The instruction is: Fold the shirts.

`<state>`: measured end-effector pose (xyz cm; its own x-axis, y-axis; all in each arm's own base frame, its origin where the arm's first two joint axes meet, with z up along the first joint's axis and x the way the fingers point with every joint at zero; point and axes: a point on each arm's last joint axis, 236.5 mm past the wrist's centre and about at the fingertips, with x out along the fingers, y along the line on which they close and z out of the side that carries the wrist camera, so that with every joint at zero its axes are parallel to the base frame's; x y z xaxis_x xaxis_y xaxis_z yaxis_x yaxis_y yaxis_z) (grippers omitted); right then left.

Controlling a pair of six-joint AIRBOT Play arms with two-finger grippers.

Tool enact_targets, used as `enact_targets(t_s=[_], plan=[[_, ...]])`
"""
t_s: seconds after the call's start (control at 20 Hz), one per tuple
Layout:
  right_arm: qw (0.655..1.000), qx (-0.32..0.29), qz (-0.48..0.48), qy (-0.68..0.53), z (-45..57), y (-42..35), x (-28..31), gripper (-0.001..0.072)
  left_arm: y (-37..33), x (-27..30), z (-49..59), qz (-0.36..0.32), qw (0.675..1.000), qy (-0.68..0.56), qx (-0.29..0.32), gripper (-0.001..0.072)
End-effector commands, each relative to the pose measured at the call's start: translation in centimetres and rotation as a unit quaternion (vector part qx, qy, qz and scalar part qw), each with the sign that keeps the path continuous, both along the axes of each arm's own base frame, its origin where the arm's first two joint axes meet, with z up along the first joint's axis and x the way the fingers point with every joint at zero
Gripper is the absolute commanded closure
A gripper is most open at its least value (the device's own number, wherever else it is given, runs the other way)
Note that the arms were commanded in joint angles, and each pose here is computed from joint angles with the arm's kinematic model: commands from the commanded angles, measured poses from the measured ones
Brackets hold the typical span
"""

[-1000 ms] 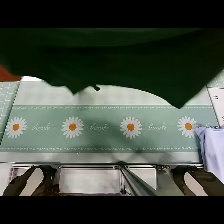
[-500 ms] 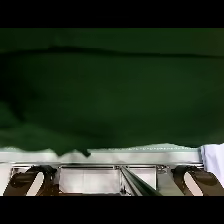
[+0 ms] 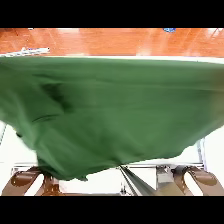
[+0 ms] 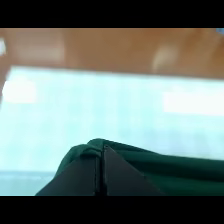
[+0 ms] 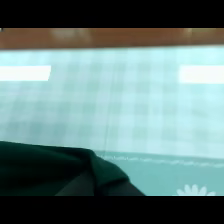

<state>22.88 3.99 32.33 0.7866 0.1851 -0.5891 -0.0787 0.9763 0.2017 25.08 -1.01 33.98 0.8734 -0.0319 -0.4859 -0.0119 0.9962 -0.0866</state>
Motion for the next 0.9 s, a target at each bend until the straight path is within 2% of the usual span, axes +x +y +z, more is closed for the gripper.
enact_targets(t_s=[0.0, 0.2, 0.45, 0.7, 0.85], plan=[[0.998, 0.03, 0.017, 0.062, -8.1, 0.7, 6.6, 0.0692, -2.0, 6.6, -8.8, -0.012, 0.995, 0.091, -0.038, 0.0688], [0.991, 0.049, 0.017, 0.12, -16.5, 0.3, 16.3, 0.0692, -3.1, 16.1, -17.0, -0.009, 0.99, 0.126, -0.055, 0.0688], [0.981, 0.112, 0.018, 0.16, -25.6, 1.2, 26.5, 0.0692, -3.9, 26.8, -25.5, -0.001, 0.986, 0.155, -0.065, 0.0688], [0.975, 0.13, 0.013, 0.18, -29.8, 1.0, 32.7, 0.0692, -4.0, 30.6, -33.1, 0.019, 0.962, 0.257, -0.093, 0.0688], [0.971, 0.135, 0.013, 0.198, -31.2, 1.2, 33.2, 0.0691, -4.4, 30.5, -34.6, 0.018, 0.95, 0.288, -0.118, 0.0688]])
